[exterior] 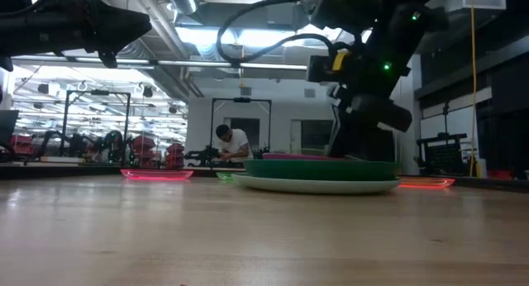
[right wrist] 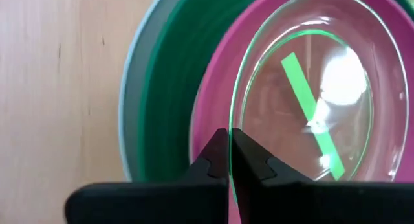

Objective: Stack plastic plates
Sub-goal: Stack the right light green plate on the pink plate, then stack the orange plate on the light green plate

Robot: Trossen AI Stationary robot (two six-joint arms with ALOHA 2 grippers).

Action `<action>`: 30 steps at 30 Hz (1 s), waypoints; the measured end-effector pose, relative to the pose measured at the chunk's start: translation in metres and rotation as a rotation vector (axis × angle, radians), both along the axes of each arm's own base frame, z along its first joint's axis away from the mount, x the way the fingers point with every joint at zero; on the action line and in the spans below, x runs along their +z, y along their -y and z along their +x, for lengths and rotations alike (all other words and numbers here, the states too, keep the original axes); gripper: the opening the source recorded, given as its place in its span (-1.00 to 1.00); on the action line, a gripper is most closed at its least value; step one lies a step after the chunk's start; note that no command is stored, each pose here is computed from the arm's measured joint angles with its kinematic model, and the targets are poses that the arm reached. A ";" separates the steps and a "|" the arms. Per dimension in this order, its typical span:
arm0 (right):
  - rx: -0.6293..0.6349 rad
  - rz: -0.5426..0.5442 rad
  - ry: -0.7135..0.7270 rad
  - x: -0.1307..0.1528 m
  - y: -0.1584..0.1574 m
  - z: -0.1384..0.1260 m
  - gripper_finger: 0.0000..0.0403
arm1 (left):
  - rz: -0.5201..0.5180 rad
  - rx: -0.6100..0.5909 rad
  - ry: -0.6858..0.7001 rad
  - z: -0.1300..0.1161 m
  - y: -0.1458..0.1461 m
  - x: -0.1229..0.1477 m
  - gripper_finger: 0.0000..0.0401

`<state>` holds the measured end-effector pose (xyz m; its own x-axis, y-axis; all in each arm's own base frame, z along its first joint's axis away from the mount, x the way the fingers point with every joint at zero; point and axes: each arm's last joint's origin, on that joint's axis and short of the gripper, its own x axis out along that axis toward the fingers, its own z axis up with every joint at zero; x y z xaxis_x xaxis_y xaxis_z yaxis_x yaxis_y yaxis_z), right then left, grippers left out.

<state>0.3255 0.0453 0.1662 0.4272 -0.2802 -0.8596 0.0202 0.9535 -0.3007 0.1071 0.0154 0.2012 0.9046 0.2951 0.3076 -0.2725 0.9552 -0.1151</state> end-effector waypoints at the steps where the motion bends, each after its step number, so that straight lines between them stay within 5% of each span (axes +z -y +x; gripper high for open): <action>1: -0.016 0.007 0.003 0.000 0.000 0.000 -0.98 | 0.000 0.000 0.000 0.000 0.000 0.000 -0.57; 14: -0.065 0.018 -0.052 0.025 -0.004 0.004 -0.39 | 0.000 0.000 0.001 0.000 0.000 0.000 -0.57; 30: -0.221 -0.059 0.056 0.070 0.007 -0.071 -0.34 | -0.001 0.000 -0.004 0.000 0.000 0.000 -0.57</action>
